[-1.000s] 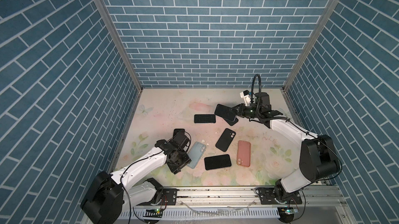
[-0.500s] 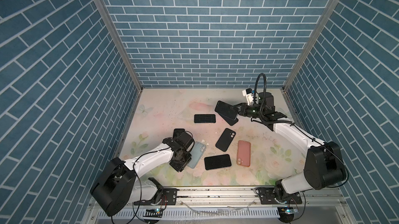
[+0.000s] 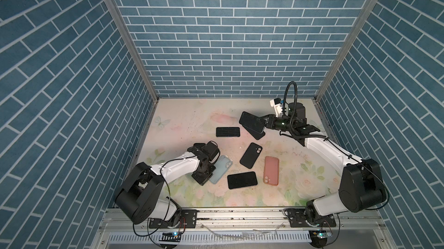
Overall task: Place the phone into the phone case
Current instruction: 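Grasp the light-teal phone's edge with the left gripper, then bring the blue phone with the right gripper to the case in the left gripper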
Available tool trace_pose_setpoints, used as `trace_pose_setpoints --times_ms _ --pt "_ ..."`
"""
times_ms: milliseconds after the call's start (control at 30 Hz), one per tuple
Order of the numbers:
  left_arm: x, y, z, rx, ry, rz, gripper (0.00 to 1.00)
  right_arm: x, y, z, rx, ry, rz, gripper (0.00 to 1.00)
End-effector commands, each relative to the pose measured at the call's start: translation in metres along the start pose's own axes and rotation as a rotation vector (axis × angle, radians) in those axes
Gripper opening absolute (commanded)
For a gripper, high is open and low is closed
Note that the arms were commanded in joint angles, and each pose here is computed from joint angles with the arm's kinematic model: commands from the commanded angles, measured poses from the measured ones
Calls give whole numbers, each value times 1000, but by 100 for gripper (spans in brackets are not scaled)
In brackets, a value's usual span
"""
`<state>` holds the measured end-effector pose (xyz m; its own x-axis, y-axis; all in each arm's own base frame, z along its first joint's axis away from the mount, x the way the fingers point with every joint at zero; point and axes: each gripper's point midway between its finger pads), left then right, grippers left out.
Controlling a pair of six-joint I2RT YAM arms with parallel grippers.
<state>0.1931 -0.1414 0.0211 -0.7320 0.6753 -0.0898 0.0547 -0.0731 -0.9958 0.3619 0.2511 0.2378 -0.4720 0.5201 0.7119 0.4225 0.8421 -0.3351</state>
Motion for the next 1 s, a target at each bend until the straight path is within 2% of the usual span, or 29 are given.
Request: trace_pose_setpoints --times_ms 0,100,167,300,433,533,633,800,967 --pt "-35 -22 -38 -132 234 8 0 14 -4 -11 -26 -86 -52 0" --pt "-60 -41 -63 -228 428 -28 0 11 -6 -9 -18 -76 -41 0" --pt "-80 -48 -72 -236 531 0 0 9 -8 -8 -14 -73 -29 0" --pt "-114 -52 -75 -180 760 78 0 8 -11 -5 3 -72 -11 0" --pt "-122 -51 -78 -124 917 105 0 10 -14 -1 31 -68 -9 0" --pt "-125 -50 -87 -101 942 129 0 11 -14 7 60 -57 -19 0" --pt "-130 -43 -94 -74 903 167 0 9 -13 13 86 -38 -26 0" --pt "-129 -20 -96 -23 889 119 0 15 -12 19 120 -27 -56 0" --pt "-125 -11 -102 -42 876 81 0 15 -6 30 169 -9 -70 0"
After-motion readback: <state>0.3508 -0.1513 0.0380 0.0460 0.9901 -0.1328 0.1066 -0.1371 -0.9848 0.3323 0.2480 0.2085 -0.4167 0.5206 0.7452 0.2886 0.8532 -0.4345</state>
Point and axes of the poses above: each gripper's point midway between its finger pads, its own y axis out along the fingers, its own x axis along the line the jaws close on, z = x × y, and after that the axes turned 1 degree about -y, right-handed
